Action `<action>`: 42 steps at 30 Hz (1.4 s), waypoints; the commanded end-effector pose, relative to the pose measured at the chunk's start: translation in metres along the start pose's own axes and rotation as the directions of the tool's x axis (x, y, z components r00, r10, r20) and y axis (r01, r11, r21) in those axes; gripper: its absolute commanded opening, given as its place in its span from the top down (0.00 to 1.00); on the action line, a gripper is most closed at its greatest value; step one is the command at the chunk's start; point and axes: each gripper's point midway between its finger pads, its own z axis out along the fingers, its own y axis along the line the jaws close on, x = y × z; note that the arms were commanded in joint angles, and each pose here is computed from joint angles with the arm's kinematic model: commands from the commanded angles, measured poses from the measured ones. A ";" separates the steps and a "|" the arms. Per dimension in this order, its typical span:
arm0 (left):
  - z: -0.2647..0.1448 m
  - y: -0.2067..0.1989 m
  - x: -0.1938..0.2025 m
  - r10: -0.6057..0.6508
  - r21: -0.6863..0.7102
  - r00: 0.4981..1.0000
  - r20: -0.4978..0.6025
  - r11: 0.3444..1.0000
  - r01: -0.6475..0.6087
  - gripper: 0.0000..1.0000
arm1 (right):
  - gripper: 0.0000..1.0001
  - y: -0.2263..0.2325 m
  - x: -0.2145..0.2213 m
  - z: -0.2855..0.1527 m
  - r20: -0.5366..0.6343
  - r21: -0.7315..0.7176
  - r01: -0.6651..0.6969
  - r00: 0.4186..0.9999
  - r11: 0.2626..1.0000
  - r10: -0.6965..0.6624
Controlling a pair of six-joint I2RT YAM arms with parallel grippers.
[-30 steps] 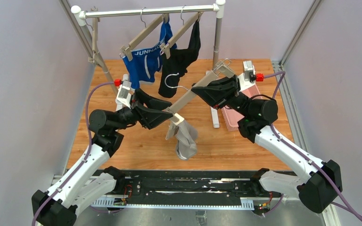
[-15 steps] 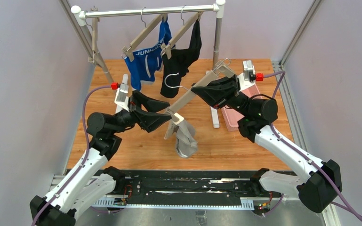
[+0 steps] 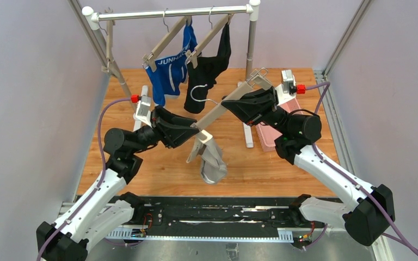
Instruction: Remove the underwear clipped to the hanger
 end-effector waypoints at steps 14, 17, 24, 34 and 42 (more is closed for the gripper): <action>0.002 -0.018 -0.011 0.045 0.089 0.998 0.042 0.995 -0.049 0.69 | 0.99 0.019 -0.020 0.006 0.052 -0.059 0.042 0.998 0.997 -0.039; 0.002 -0.026 -0.020 0.067 0.109 0.996 0.061 0.991 -0.073 0.59 | 0.99 0.018 -0.018 0.006 0.045 -0.058 0.037 0.998 0.998 -0.035; 0.007 -0.029 -0.031 0.077 0.099 0.995 0.060 0.992 -0.083 0.53 | 0.99 0.018 -0.015 0.005 0.034 -0.061 0.032 0.999 0.998 -0.030; 0.018 -0.023 -0.028 0.080 0.120 0.997 -0.004 0.990 -0.079 0.57 | 0.99 0.014 -0.010 0.009 0.011 -0.071 0.022 1.000 0.997 -0.022; 0.022 -0.020 -0.019 0.063 0.148 0.996 -0.057 0.988 -0.054 0.61 | 0.99 0.009 -0.006 0.015 0.000 -0.077 0.013 1.000 0.997 -0.013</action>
